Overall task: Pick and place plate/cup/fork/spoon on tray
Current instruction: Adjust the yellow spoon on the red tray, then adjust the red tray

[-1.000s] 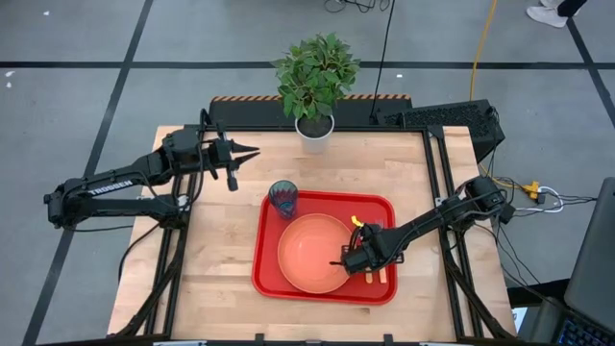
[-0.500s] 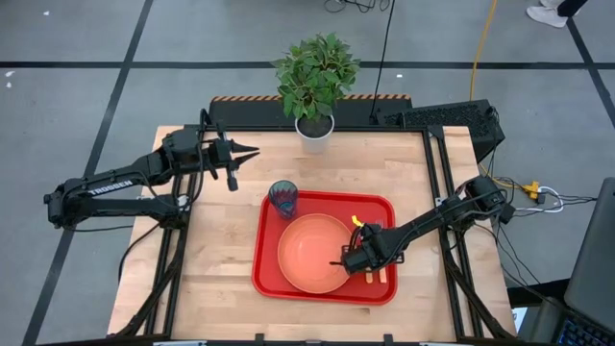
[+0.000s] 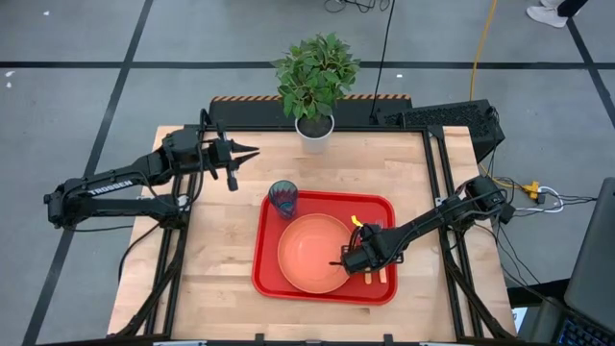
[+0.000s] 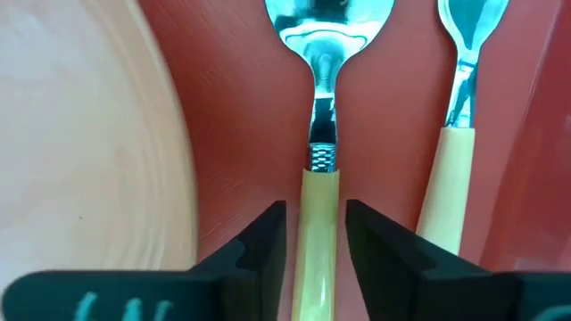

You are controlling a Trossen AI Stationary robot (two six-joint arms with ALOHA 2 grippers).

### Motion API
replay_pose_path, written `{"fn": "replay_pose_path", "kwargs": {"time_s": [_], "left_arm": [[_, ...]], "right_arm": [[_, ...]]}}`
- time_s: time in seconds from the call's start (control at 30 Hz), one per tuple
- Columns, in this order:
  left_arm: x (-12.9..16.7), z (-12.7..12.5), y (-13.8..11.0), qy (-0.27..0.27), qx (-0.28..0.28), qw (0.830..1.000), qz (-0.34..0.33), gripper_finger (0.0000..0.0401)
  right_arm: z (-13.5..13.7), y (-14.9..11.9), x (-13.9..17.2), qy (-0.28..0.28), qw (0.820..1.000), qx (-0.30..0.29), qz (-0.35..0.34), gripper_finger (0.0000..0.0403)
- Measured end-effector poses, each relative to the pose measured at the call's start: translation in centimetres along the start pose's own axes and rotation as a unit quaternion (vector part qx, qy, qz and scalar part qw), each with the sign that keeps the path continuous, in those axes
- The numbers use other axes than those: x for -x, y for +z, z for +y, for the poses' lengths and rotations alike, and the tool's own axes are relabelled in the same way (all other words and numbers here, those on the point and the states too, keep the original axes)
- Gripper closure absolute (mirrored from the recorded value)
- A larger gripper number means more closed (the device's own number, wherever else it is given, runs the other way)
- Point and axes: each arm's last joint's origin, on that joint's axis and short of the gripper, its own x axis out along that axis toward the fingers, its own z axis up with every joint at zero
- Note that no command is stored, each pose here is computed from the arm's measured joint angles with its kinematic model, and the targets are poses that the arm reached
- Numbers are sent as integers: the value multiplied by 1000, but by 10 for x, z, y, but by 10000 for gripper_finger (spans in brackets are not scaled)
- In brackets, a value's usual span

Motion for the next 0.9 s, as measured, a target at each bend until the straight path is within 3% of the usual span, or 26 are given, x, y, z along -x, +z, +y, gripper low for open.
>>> {"fn": "replay_pose_path", "kwargs": {"time_s": [0.3,0.5,0.9], "left_arm": [[0,0,0,0,0,1000,0,355],[0,0,0,0,0,1000,0,355],[0,0,0,-1,1,1000,0,355]], "right_arm": [[0,0,0,0,1000,1,0,243],[0,0,3,4,1000,10,3,242],[-21,8,39,3,1000,8,3,242]]}}
